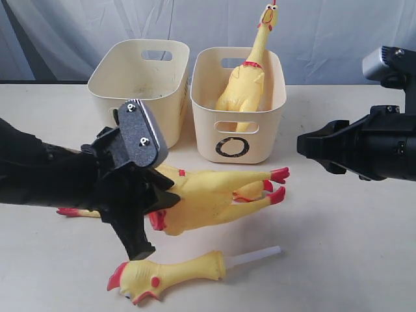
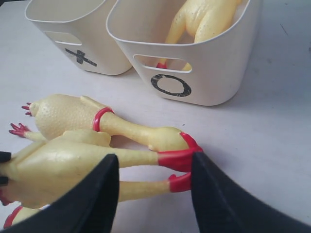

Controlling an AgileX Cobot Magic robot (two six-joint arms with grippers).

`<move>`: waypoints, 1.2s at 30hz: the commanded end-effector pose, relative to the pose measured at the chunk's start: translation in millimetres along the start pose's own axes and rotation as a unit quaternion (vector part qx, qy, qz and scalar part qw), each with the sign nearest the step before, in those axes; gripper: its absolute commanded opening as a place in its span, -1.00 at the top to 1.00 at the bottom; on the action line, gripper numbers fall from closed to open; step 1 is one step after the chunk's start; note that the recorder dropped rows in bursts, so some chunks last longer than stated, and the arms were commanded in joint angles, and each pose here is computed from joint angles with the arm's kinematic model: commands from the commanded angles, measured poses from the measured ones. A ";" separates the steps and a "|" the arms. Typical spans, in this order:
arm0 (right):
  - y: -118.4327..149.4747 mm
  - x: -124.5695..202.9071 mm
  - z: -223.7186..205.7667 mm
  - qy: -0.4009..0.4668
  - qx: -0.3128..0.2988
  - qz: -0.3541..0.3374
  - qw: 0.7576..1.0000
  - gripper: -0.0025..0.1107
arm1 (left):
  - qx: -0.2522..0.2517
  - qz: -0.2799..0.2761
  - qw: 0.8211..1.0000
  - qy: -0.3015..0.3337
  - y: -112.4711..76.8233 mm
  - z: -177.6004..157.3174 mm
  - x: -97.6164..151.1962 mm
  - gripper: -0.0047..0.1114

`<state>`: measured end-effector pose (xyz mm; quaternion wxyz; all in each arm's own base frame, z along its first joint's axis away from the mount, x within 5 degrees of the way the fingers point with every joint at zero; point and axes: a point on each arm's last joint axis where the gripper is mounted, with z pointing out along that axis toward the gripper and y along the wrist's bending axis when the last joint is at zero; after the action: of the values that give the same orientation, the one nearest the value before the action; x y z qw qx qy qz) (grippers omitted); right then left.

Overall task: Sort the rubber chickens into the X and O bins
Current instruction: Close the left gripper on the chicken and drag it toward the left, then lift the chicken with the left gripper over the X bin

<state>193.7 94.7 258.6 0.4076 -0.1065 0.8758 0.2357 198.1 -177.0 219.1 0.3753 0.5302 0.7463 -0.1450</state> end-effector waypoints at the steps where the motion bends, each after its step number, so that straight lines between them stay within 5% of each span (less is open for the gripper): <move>1: -0.5 -0.5 -1.5 -0.006 0.003 -0.002 1.000 0.16 | -0.027 -0.011 0.999 -0.025 2.5 -11.1 -8.3 0.92; 16: -0.5 -0.5 -1.5 -0.006 0.003 -0.002 1.000 0.16 | -0.127 -0.069 0.987 -0.077 37.9 -45.1 -19.3 0.92; 27: -0.6 -0.6 -1.5 -0.007 0.003 0.001 1.000 0.16 | -0.230 -0.108 0.959 -0.127 97.4 -83.4 -40.6 0.92; 36: -0.5 -0.5 -1.5 -0.006 0.003 0.001 1.000 0.16 | -0.291 -0.143 0.941 -0.094 149.2 -55.9 -32.1 0.92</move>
<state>193.9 94.6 258.7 0.4083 -0.1061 0.8756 0.2353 297.3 -107.6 309.4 0.5508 0.3017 0.7774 -0.0364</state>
